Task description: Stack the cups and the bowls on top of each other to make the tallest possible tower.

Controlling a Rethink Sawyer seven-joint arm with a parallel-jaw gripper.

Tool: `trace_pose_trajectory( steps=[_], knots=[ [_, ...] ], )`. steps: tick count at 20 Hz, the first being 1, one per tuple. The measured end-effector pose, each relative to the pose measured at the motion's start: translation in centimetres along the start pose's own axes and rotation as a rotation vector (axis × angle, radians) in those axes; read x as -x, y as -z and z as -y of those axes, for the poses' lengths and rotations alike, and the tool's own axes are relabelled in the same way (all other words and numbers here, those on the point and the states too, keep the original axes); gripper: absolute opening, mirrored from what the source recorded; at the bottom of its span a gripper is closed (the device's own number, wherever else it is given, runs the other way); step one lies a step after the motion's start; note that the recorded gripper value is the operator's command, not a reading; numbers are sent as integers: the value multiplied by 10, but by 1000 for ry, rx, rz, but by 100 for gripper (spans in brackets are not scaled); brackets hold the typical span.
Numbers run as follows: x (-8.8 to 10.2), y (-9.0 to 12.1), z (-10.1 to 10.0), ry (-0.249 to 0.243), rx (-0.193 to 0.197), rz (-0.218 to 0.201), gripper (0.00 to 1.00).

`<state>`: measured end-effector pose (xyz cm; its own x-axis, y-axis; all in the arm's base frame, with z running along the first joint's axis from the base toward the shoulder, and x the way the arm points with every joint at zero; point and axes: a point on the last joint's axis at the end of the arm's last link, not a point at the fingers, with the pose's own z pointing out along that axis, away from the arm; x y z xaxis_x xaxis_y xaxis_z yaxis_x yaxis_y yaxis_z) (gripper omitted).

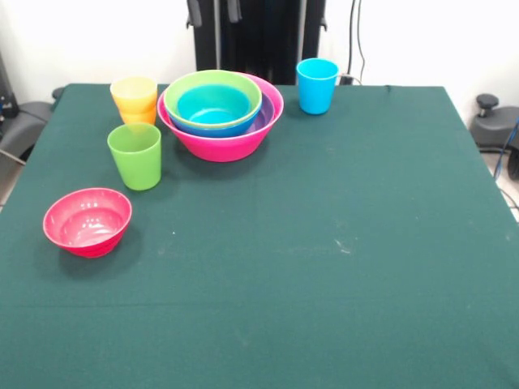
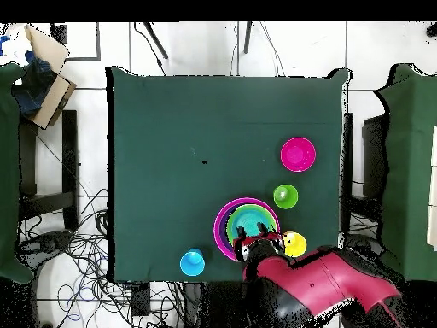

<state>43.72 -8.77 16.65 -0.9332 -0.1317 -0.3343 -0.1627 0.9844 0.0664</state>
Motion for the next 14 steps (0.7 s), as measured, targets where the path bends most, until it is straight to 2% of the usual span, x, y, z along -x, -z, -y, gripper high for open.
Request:
trace_pose_trajectory(
  steps=[4, 7, 11, 14],
  knots=[
    [3, 0, -6, 21, 0, 1, 100],
    [11, -3, -18, 49, 11, 6, 100],
    [29, -10, -34, 83, 31, 29, 100],
    [49, -15, -40, 88, 42, 50, 100]
  ],
)
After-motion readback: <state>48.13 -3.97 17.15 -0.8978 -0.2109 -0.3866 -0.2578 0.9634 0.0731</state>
